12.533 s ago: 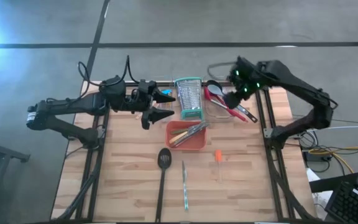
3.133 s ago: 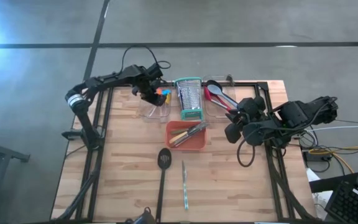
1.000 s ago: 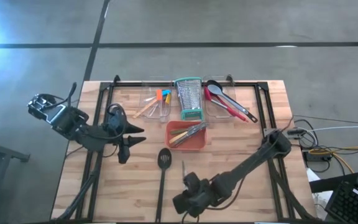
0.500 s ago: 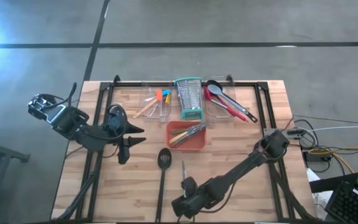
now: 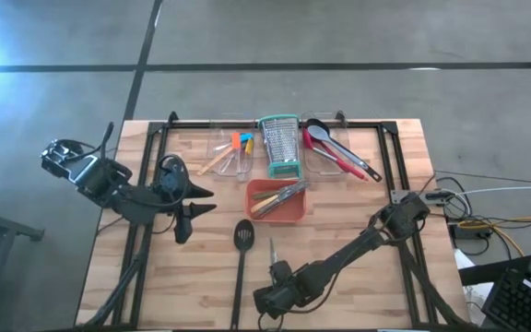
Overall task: Pick & Place Kitchen Items
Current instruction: Put the blue patterned knife into the orange bin
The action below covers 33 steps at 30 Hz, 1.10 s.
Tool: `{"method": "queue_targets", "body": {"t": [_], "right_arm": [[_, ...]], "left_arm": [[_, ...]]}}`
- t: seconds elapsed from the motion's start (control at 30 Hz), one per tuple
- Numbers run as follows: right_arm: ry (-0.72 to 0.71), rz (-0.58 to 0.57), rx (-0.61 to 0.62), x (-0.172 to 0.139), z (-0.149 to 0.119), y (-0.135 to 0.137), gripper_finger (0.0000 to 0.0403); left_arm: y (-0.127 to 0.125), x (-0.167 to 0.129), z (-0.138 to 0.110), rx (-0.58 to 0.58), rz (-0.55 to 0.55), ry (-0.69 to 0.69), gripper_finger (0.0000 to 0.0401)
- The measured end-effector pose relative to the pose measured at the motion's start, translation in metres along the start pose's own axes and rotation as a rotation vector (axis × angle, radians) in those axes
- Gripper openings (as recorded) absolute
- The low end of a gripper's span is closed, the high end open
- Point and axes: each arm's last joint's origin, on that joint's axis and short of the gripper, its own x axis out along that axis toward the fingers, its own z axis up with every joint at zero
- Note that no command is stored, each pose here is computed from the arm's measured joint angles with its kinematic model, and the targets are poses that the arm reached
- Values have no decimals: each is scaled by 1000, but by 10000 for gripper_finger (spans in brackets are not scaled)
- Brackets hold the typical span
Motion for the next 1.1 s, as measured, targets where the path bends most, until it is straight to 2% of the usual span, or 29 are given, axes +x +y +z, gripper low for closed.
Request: {"method": "queue_targets", "body": {"t": [0.23, 0.5, 0.73, 0.9, 1.1], "right_arm": [[-13, -71, -8, 4, 10, -5, 111], [-31, -183, -127, 2, 20, -13, 44], [-20, -277, -223, 0, 21, -22, 35], [7, -271, -279, -7, 20, -21, 20], [-41, -311, -297, -41, 19, -27, 19]], "left_arm": [[0, 0, 0, -11, 0, 0, 149], [0, 0, 0, -18, -6, 4, 149], [-1, 0, 0, -20, -21, 15, 149], [-1, 0, 0, -20, -22, 16, 149], [-1, 0, -1, -19, -21, 17, 149]]}}
